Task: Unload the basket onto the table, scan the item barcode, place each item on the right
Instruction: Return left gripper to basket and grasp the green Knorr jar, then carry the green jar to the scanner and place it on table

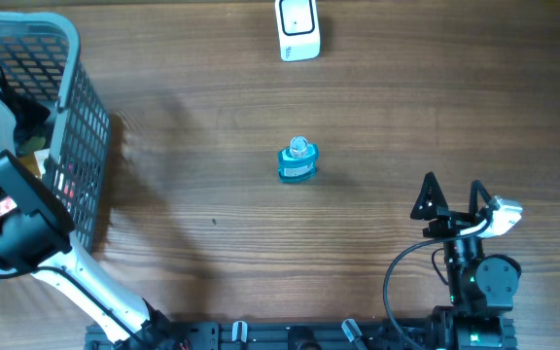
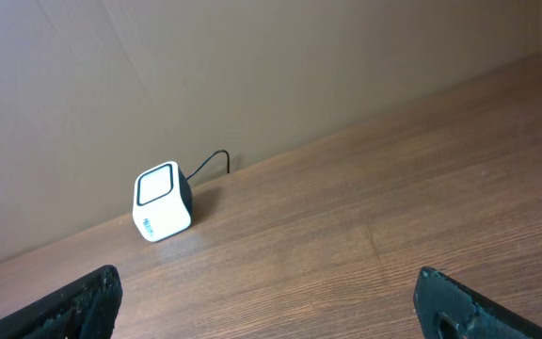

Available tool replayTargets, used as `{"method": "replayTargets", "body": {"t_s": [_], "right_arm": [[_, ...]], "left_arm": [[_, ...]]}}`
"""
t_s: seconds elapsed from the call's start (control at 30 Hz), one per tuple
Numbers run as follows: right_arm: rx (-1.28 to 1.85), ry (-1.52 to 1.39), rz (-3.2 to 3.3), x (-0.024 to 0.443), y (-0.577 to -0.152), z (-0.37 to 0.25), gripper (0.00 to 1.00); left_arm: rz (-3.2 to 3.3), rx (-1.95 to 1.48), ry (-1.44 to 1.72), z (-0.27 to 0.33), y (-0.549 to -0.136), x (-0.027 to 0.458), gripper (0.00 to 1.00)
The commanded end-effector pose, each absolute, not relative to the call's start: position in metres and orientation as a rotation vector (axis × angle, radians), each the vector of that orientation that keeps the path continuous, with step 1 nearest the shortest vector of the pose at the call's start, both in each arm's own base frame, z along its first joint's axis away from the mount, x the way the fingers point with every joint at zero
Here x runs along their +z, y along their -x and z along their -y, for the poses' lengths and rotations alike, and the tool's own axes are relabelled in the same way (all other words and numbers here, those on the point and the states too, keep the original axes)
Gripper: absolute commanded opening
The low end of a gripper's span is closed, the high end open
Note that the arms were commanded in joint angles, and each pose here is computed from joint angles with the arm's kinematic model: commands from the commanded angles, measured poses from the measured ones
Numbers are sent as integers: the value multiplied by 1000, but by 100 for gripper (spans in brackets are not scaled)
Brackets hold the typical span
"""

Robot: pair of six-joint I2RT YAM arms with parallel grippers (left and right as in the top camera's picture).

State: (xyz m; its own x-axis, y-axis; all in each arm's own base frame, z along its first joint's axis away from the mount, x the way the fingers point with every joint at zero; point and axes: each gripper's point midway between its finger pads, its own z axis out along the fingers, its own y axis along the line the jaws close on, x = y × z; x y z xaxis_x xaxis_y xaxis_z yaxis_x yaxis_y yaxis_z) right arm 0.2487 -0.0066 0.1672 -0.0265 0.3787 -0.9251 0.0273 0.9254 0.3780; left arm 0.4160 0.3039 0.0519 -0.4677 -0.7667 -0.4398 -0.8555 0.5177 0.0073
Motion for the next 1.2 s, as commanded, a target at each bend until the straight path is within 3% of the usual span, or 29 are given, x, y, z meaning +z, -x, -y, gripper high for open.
{"method": "replayTargets", "body": {"t_s": [0.0,0.13,0.33,0.5,0.87,1.17], "right_arm": [[279,-304,-1577,168,-249,6,100],[279,-305,-1577,168,-249,6,100],[279,-305,-1577,168,-249,6,100],[279,-304,-1577,168,-249,6,100],[279,-305,-1578,168,-249,6,100],[279,-304,-1577,168,-249,6,100]], "left_arm": [[-2399,302,1349,-300,-415,46,73],[-2414,302,1355,-298,-411,45,72],[-2337,301,1324,-300,-414,87,70],[-2277,300,1300,-300,-414,120,62],[-2290,299,1305,-295,-407,129,56],[-2126,96,1247,-264,-402,222,57]]}}
